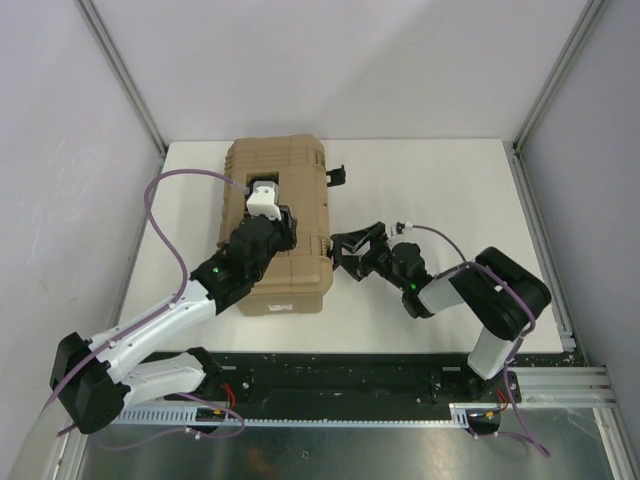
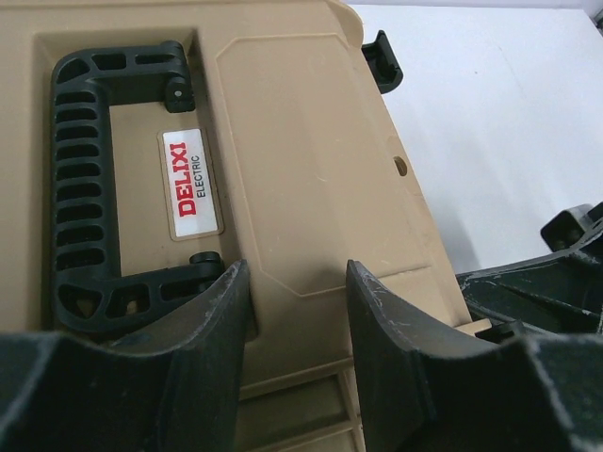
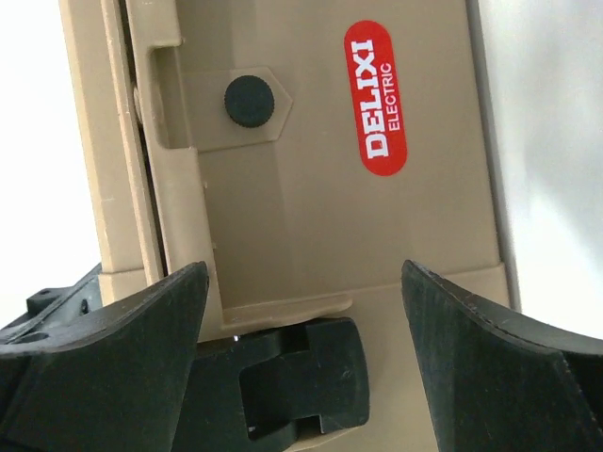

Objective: Pack the tool kit

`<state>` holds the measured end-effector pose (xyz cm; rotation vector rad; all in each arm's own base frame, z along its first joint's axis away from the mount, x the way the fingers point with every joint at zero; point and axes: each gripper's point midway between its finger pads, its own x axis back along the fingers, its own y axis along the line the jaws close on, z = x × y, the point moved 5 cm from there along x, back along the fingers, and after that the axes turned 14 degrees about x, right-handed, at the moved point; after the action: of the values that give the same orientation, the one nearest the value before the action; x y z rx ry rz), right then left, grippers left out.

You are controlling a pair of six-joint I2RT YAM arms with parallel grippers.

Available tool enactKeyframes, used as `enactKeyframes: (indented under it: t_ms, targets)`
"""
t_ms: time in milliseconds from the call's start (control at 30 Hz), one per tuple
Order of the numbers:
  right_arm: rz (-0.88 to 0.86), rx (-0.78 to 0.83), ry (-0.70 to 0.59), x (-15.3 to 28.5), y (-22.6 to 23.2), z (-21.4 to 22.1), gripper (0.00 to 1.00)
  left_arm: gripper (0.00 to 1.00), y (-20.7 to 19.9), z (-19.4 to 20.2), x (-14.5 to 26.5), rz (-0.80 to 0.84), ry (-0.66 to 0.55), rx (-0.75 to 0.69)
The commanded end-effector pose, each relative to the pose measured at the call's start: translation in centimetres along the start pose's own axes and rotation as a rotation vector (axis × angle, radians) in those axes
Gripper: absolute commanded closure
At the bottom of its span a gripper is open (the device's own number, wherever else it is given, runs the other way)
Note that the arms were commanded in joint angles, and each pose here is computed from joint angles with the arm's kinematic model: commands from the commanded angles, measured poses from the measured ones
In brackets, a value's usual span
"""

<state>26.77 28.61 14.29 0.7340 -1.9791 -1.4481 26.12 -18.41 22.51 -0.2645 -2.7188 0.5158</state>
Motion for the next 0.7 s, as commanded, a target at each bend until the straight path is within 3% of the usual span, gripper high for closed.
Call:
enactKeyframes:
  t_ms: [0, 500, 667]
  targets:
    - [-0.47, -0.012, 0.149, 2.0, 8.9, 4.1, 0.11, 0.53, 5.5, 16.9, 4.6, -0.101, 0.792, -0.16]
    - [-0.623, -0.046, 0.134, 4.3, 14.0, 5.8, 0.09, 0.51, 4.9, 16.8, 4.4, -0.082, 0.794, -0.136]
    - [-0.603, -0.041, 0.147, 4.7, 14.8, 7.4, 0.1, 0.5, 4.2, 16.7, 4.1, -0.066, 0.791, -0.118]
